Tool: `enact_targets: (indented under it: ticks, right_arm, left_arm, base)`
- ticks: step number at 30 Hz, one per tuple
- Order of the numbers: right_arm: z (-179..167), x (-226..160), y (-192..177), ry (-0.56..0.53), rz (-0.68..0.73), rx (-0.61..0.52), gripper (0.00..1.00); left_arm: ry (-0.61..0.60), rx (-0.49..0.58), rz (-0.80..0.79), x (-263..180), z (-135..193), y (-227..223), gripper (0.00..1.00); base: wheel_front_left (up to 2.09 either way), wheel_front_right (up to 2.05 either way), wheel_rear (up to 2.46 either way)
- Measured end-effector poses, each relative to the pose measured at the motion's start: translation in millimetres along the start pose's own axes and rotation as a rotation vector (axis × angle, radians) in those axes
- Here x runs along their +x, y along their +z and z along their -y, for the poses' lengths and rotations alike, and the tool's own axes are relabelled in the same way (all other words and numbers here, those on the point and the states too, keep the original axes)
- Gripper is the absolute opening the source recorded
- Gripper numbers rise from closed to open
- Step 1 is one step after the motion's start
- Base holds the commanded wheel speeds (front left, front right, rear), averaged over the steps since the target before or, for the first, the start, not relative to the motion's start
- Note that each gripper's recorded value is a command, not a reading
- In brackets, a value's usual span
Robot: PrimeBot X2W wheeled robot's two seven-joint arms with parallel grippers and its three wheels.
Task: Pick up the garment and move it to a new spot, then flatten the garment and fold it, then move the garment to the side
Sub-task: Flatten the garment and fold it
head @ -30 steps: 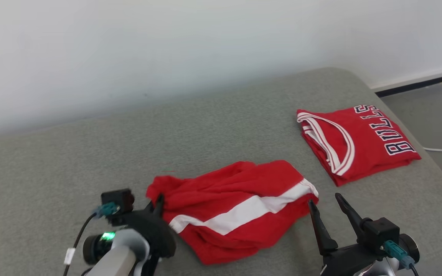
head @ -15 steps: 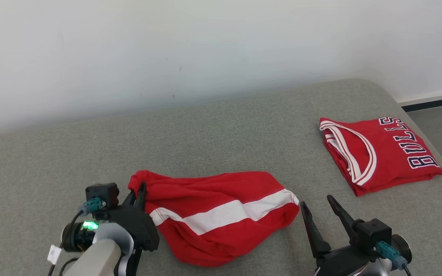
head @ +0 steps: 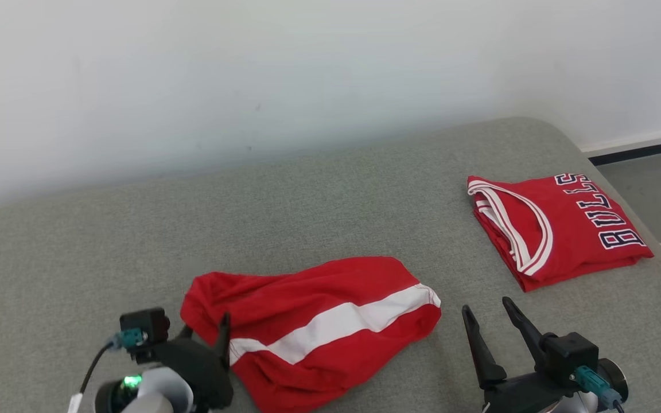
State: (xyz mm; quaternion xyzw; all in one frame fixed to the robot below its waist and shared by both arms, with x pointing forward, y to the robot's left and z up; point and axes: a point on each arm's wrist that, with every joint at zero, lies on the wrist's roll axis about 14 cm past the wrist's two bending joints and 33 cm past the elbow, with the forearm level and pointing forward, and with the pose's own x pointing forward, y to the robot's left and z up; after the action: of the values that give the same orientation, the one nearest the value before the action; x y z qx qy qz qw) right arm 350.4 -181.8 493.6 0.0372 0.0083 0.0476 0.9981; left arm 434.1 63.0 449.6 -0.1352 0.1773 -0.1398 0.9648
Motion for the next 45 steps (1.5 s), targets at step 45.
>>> enact_targets:
  ticks: [45]
  right_arm:
    - [5, -1, -1, -0.018, -0.006, 0.001, 1.0]
  left_arm:
    - [0.086, -0.225, -0.226, -12, -1, -50, 1.0]
  base:
    - [0.0, 0.0, 0.0]
